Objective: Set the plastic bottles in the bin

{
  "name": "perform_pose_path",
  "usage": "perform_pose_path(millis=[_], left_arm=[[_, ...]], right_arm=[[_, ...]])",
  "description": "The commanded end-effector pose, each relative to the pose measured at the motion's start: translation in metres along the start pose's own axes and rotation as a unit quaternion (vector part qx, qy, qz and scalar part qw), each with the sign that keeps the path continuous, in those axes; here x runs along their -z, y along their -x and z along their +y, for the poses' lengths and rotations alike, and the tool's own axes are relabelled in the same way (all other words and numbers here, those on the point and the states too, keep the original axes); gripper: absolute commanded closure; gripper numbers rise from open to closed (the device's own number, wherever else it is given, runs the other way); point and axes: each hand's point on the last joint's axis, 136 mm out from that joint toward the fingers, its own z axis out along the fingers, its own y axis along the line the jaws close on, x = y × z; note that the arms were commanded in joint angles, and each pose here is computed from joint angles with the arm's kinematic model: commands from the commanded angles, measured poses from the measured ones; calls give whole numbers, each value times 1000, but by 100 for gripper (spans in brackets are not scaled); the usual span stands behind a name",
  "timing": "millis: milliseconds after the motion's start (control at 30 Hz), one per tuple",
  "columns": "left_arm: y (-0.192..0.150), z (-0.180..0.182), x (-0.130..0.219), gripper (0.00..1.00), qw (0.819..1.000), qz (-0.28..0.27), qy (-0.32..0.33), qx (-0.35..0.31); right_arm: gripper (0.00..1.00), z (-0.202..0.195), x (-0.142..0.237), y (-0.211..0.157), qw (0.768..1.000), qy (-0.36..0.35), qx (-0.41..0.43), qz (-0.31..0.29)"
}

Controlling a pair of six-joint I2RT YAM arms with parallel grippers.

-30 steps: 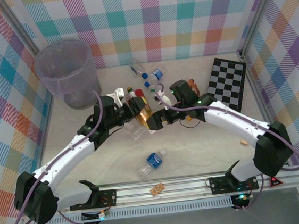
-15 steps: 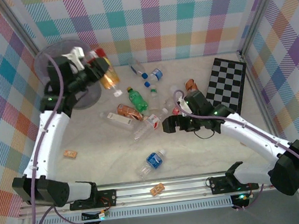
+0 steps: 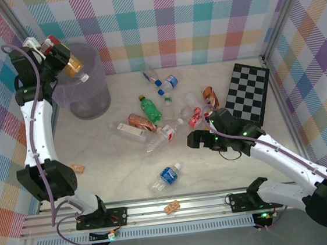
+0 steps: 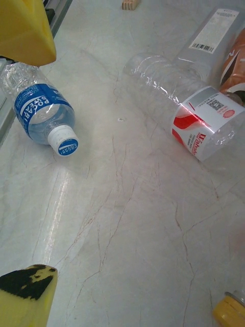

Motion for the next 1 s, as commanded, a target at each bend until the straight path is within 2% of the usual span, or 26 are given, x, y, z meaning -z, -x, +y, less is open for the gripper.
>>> perform_pose_path(millis=[0,133,300,467,633,733,800,900,967], left_arm=[[34,11,-14,62,997,-70,26,-12],[45,33,-36,70,993,-97,67,-10],[51,46,-55,71,990,-102,91,-21],[16,78,-92,71,987,-5,143,-67],[-29,110,-113,70,974,73,181,-114],[-47,121,-120,68,968,103,187,-131],[-57,124,-123,66,965,121,185,-138],[-79,124,-132,64,959,163,160,-165],[-96,122,-135,58,948,196,147,-204]], right_arm=[[0,-8,9,-6,1000,-18,6,-2],[1,-11,18,-7,999,-23,20,-8],[1,-16,19,-13,999,-28,25,-5],[0,-4,19,-24,999,-1,14,39],[0,6,20,-29,998,20,-1,60],[0,5,19,-36,996,23,-56,73],[1,-7,20,-45,990,-7,-112,81],[1,-6,24,-49,989,-8,-138,58],[0,-6,26,-52,987,-9,-154,47]])
